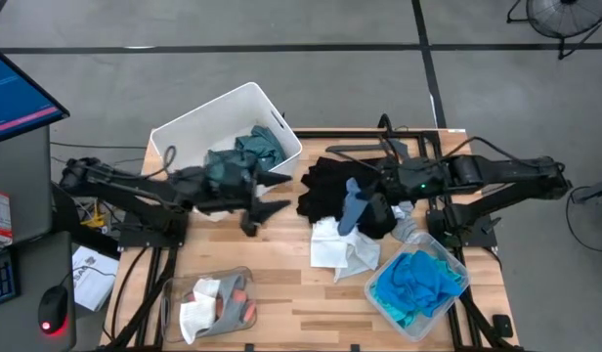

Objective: Pick & Place Cloths
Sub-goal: Put the blue sock into the left transparent bin

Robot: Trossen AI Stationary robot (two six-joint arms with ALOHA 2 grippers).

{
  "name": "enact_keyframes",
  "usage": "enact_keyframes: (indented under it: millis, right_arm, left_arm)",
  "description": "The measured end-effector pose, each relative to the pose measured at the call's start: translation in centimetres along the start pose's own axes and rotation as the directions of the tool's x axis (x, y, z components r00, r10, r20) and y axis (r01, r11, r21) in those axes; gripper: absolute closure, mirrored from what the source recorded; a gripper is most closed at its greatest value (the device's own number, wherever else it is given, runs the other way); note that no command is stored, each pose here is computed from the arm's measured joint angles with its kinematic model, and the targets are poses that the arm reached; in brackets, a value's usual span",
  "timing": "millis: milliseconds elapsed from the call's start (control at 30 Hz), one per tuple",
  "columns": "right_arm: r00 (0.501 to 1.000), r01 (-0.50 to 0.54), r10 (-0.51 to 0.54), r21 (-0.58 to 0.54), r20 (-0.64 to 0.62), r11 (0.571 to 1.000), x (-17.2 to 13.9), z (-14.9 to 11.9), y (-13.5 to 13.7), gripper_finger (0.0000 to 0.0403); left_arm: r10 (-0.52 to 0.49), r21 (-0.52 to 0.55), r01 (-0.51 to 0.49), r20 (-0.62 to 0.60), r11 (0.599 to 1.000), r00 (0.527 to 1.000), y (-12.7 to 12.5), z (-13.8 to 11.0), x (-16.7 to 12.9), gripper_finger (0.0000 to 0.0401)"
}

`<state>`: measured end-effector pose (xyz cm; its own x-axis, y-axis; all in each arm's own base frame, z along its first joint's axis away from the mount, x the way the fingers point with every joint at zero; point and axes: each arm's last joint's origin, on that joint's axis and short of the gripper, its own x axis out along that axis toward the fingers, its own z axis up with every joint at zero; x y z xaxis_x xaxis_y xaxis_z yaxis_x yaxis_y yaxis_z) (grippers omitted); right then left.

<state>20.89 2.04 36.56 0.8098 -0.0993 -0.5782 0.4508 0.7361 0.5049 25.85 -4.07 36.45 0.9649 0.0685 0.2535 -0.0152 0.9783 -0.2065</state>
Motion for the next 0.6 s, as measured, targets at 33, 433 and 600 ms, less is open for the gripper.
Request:
enact_keyframes:
  millis: [33,433,600]
  right_arm:
    - [1.0,-0.015,0.015,-0.003,0.006,1.0,0.0,0.0,0.2,0.0402]
    - [0.999,-0.055,0.055,-0.05,-0.002,0.997,2.2,0.0,1.3,0.0403]
    - [0.996,-0.088,0.088,-0.057,0.002,0.994,2.2,0.1,1.6,0.0403]
  left_arm:
    - [-0.007,0.032,0.008,-0.016,0.999,1.0,-0.2,-0.3,0.9,0.0122]
    - [0.033,0.178,0.017,-0.271,0.984,0.962,0.2,-4.9,7.9,0.0082]
    - [0.06,0.197,0.005,-0.327,0.98,0.943,1.1,-6.9,8.6,0.0081]
